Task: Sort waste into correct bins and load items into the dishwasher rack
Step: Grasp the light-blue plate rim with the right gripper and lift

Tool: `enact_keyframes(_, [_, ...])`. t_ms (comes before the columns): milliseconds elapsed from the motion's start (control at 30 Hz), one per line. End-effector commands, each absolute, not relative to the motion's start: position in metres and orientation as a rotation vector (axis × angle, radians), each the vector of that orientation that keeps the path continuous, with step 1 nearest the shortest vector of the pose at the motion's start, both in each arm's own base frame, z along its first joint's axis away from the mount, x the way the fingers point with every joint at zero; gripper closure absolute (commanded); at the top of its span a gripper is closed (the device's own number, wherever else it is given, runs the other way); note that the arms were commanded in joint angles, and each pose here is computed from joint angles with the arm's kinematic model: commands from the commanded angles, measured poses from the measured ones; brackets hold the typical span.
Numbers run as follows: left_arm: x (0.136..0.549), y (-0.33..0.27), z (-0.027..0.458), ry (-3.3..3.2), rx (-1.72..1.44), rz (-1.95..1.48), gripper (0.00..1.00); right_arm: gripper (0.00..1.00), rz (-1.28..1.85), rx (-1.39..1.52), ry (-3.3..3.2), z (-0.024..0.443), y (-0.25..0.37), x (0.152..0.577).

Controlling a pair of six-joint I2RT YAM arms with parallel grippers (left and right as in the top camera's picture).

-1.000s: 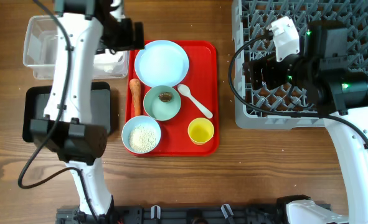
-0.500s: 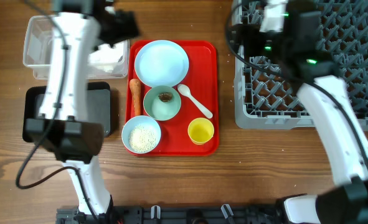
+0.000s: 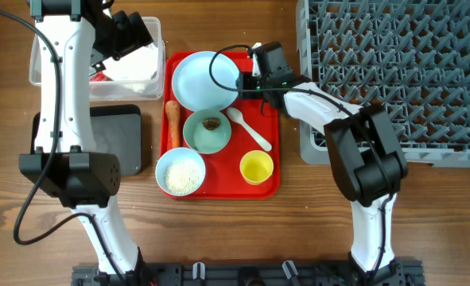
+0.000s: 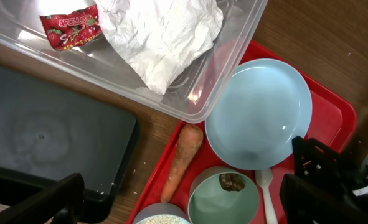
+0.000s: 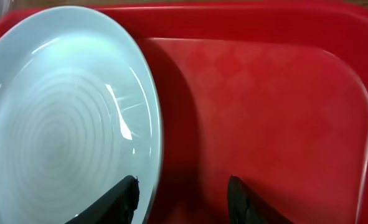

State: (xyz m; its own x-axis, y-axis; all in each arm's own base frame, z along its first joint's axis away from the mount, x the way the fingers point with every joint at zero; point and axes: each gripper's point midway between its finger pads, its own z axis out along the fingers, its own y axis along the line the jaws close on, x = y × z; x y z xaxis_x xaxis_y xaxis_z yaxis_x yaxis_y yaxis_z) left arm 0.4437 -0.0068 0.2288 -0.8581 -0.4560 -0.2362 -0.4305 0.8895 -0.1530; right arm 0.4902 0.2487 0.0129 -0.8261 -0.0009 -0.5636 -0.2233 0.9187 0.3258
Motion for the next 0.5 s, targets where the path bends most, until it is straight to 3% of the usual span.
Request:
enact_keyframes(0, [0.442, -0.01, 0.233, 2.78, -0.682, -0.156, 0.0, 0.54, 0.465, -0.177, 2.545, -0.017, 0.246, 0.485])
enact_keyframes(67, [0.443, -0.01, 0.233, 2.779, -0.682, -0.157, 0.0, 0.76, 0.461, -0.183, 2.549, -0.023, 0.246, 0.485])
enact_keyframes(100, [0.443, -0.01, 0.233, 2.779, -0.682, -0.157, 0.0, 0.8, 0.456, -0.198, 2.551, -0.024, 0.246, 0.485])
enact_keyframes(267, [0.443, -0.01, 0.233, 2.779, -0.682, -0.157, 0.0, 0.79, 0.196, -0.26, 2.628, -0.04, 0.228, 0.466])
enact_keyframes(467, [0.443, -0.01, 0.233, 2.779, -0.682, -0.157, 0.0, 0.96, 0.156, -0.265, 2.672, -0.031, 0.205, 0.463])
